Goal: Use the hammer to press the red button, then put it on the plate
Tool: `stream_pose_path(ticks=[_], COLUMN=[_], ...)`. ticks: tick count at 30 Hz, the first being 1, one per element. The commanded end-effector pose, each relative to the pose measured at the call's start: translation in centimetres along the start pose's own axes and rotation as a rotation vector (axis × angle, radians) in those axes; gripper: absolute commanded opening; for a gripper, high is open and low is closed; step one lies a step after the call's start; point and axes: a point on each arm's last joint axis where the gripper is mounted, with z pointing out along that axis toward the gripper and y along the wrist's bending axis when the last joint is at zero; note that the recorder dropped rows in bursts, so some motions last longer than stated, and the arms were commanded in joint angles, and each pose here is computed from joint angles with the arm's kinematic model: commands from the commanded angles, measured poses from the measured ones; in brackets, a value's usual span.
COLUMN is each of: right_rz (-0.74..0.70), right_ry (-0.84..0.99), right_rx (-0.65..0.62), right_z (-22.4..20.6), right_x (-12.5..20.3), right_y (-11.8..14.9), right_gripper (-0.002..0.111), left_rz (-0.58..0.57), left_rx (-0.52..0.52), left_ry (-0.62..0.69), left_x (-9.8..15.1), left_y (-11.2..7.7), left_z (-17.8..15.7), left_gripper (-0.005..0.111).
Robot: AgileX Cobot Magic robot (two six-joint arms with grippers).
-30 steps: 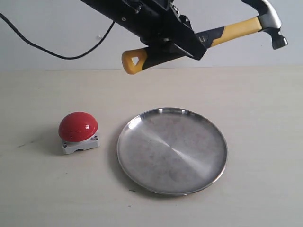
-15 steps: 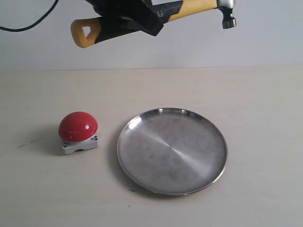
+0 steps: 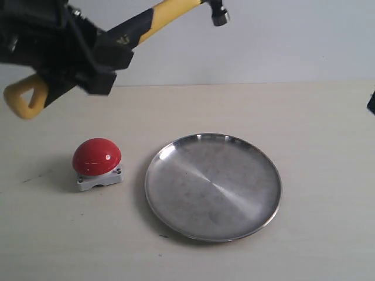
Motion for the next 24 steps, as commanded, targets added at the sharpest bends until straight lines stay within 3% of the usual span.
stream_pose_path(ticks=[1, 9, 12, 15, 18, 24], right_rz=[-0.014, 0.001, 0.001, -0.002, -0.002, -0.002], right_ry=[0.063, 0.095, 0.095, 0.095, 0.095, 0.095], right_rx=[0.011, 0.005, 0.005, -0.002, -0.002, -0.002], right_z=[0.1, 0.1, 0.1, 0.1, 0.1, 0.1], right_x=[2.1, 3.2, 3.2, 3.2, 3.2, 3.2], right_y=[-0.4, -0.5, -0.5, -0.4, -0.4, -0.4], right_gripper=[0.0, 0.0, 0.0, 0.0, 0.0, 0.0], left_rz=[-0.049, -0.084, -0.121, -0.235, -0.334, -0.352], left_rx=[-0.098, -0.208, -0.272, -0.377, -0.441, -0.419], left_ry=[-0.137, -0.166, -0.126, -0.057, -0.027, 0.015], left_x=[2.9, 10.5, 13.0, 15.9, 17.0, 17.4], left_y=[-0.4, -1.2, -0.6, 0.7, 1.7, 1.5], left_z=[-2.4, -4.4, -4.6, -4.8, -5.2, -5.1], left_gripper=[0.0, 0.0, 0.0, 0.0, 0.0, 0.0])
